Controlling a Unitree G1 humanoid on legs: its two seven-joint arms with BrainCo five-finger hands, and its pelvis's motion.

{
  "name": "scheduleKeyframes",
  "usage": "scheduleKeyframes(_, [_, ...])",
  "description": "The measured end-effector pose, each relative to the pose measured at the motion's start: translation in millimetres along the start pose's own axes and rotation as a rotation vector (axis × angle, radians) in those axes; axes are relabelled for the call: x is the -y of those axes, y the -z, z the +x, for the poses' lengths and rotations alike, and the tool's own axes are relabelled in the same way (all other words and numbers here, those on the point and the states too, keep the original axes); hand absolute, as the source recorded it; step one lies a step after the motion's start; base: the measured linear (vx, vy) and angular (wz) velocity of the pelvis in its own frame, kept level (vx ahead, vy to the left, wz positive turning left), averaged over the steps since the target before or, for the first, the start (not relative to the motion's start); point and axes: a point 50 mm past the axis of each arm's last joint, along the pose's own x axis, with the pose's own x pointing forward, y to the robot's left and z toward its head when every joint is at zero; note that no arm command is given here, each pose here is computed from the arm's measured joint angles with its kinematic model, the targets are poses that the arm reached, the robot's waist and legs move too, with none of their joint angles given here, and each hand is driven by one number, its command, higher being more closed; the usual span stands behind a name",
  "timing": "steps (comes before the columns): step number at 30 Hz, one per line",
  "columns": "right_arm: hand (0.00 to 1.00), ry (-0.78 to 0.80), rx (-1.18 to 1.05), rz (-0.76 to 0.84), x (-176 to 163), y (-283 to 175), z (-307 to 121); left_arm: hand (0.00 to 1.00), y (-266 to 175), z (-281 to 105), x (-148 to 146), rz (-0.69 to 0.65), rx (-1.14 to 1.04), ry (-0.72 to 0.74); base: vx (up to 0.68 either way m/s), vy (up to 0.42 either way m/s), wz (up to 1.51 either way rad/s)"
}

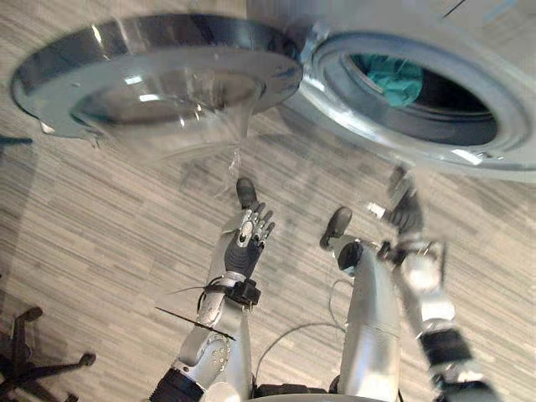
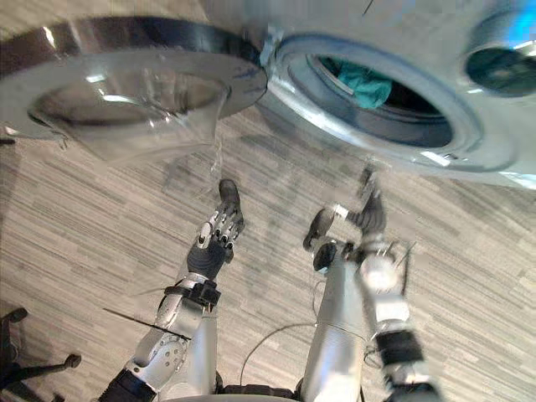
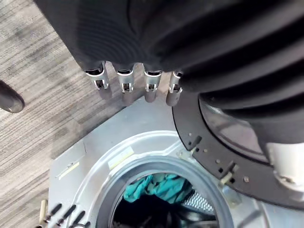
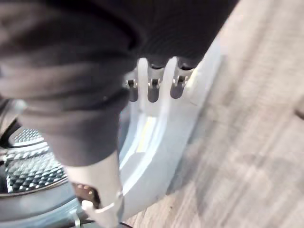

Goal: Pick up the laundry basket with both hands and put the clothes into the washing machine.

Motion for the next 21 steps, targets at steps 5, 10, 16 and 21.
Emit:
scheduleKeyframes(5, [0.00,0.301,-0.334,0.122,61,78,-45,0.00,17,-7,-29,0.016,-0.062,-0.132,0.12,-0.068,-0.21])
scheduleKeyframes(10, [0.00,0.538,-0.597,0.175,101,126,-114,0.00,31,-31,-70,0.041,-0.137,-0.339,0.14,-0.030,-0.39])
scheduleKeyframes(16, [0.00,0.592,-0.587,0.271,102,128,-117,0.00,59,-58,-82,0.014,-0.251,-0.473,0.09,-0.007,-0.31])
scheduleKeyframes(21, [0.00,0.535,-0.548,0.290,88,118,-84,0.00,74,-72,-83,-0.001,-0.318,-0.512,0.10,-0.004,0.15])
